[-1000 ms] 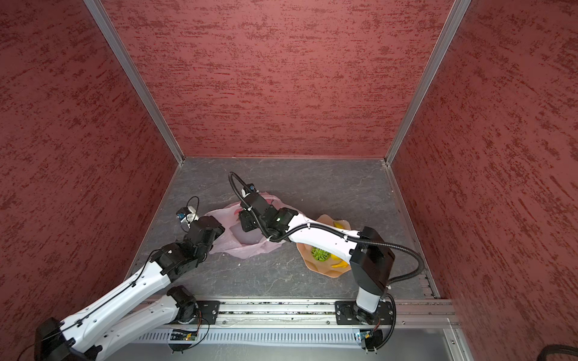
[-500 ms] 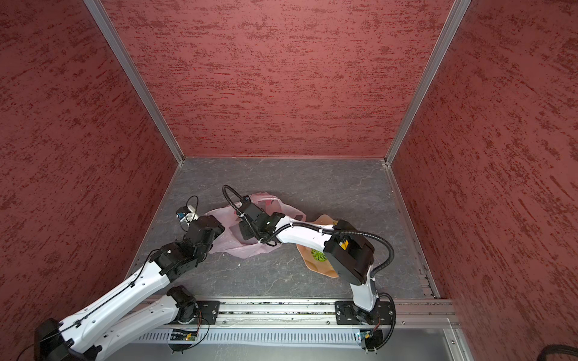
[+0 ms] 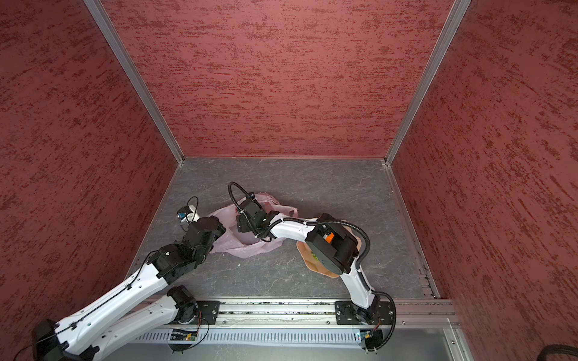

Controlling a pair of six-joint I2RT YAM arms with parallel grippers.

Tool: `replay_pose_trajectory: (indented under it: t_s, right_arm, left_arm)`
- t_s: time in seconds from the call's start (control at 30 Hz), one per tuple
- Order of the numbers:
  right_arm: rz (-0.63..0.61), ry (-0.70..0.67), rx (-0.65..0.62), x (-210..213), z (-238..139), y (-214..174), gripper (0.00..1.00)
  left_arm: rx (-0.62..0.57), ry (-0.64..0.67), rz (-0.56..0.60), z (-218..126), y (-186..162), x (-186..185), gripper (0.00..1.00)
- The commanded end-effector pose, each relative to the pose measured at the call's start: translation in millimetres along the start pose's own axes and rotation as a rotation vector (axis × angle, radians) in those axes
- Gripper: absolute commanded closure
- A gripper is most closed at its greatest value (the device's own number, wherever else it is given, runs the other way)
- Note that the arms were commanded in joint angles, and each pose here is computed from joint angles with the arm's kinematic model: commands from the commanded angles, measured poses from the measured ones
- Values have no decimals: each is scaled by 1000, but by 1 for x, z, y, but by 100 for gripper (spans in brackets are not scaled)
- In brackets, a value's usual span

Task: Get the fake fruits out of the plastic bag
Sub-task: 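Push the right gripper down into the bag and close on the cream fruit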

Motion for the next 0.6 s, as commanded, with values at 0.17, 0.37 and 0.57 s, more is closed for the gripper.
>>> replay_pose_trajectory:
  t_s: [0.17,0.37,0.57]
  right_arm:
    - [128,-14,-134,4,8,26,21]
    - [183,-28,-154,0,19,30,21]
    - [219,-54,-190,-3,23,34,20]
  left_arm:
    - [39,-32,24,1,-5,-2,100]
    - [50,-59,14,3,-9,-1,100]
    - [71,-70,23,5,-13,-1,100]
Point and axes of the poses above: each gripper's point midway between its finger pads, its own z axis out along the fingers, its own x axis along the line the jaws close on, y = z × x, the point moved 9 cm from there along -z, back along the fingers
